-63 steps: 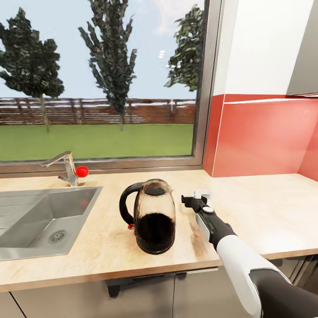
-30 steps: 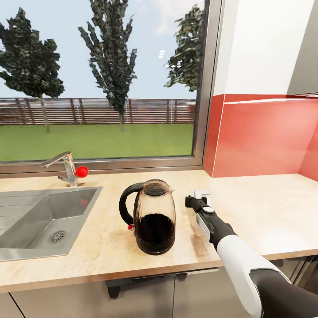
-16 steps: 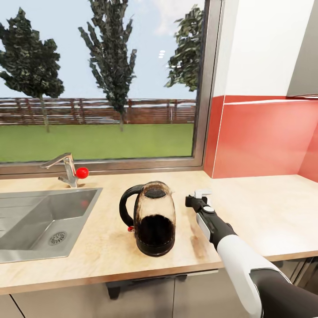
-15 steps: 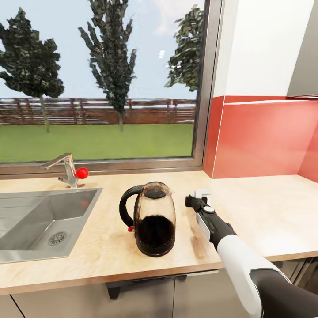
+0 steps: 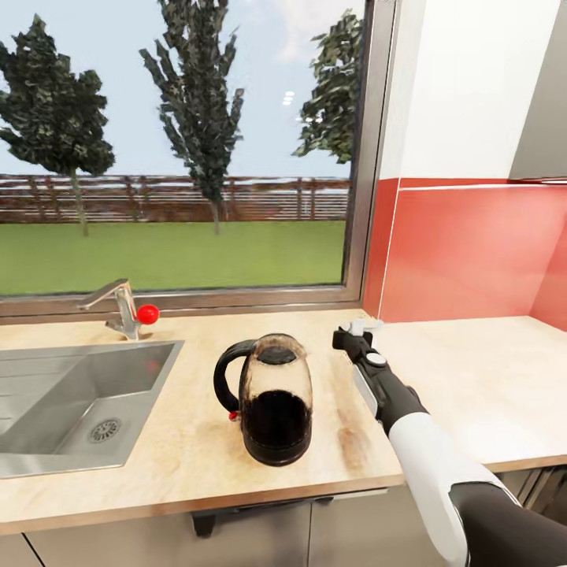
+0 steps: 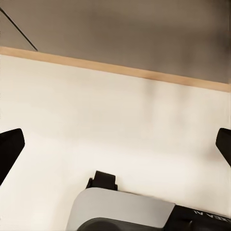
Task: Set up a coffee station on the kitchen countertop: keep the coffee maker on the countertop, move the bottle of coffee from the kitchen shelf to the counter next to the coffee maker, place a paper coffee filter on top of the coffee maker, put the saucer next to the coffee maker with the coffee cup on the saucer, and place the electric kettle next to the coffee maker.
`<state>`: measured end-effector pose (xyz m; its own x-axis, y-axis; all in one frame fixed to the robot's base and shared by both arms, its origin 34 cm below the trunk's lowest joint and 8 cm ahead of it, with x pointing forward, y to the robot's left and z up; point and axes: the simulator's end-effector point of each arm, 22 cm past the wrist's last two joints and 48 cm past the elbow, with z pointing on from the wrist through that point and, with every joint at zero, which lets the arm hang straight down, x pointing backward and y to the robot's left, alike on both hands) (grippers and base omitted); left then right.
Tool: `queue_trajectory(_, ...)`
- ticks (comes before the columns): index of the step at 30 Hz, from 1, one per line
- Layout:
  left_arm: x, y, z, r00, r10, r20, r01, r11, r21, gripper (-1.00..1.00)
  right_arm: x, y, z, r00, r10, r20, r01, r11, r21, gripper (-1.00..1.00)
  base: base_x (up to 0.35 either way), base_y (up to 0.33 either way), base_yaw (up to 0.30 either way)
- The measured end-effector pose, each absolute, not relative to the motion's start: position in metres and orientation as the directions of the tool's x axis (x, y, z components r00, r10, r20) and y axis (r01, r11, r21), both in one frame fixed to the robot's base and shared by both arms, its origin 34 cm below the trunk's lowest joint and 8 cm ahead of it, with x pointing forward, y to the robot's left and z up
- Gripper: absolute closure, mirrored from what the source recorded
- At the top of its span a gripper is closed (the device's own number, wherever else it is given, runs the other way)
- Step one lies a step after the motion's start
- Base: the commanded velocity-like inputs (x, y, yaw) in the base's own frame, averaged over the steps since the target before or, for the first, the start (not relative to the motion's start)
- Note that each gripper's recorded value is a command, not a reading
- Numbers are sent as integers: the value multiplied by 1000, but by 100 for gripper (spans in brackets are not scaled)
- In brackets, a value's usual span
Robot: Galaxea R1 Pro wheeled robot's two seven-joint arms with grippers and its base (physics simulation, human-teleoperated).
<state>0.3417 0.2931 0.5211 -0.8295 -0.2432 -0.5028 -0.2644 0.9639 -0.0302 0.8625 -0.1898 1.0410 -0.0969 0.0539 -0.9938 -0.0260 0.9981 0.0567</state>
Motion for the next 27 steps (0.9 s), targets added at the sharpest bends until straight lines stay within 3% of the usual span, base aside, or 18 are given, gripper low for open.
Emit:
queue_trajectory(18, 341, 293, 532, -830, -243, -503, -264, 964, -30, -100, 831, -202, 1161, 17, 67, -998, -24, 997, 67, 100, 0, 0, 0)
queue_trajectory(27, 342, 293, 532, -830, -243, -502, -264, 964, -30, -100, 780, -213, 1151, 0, 75, -997, -12, 997, 75, 100, -143, 0, 0)
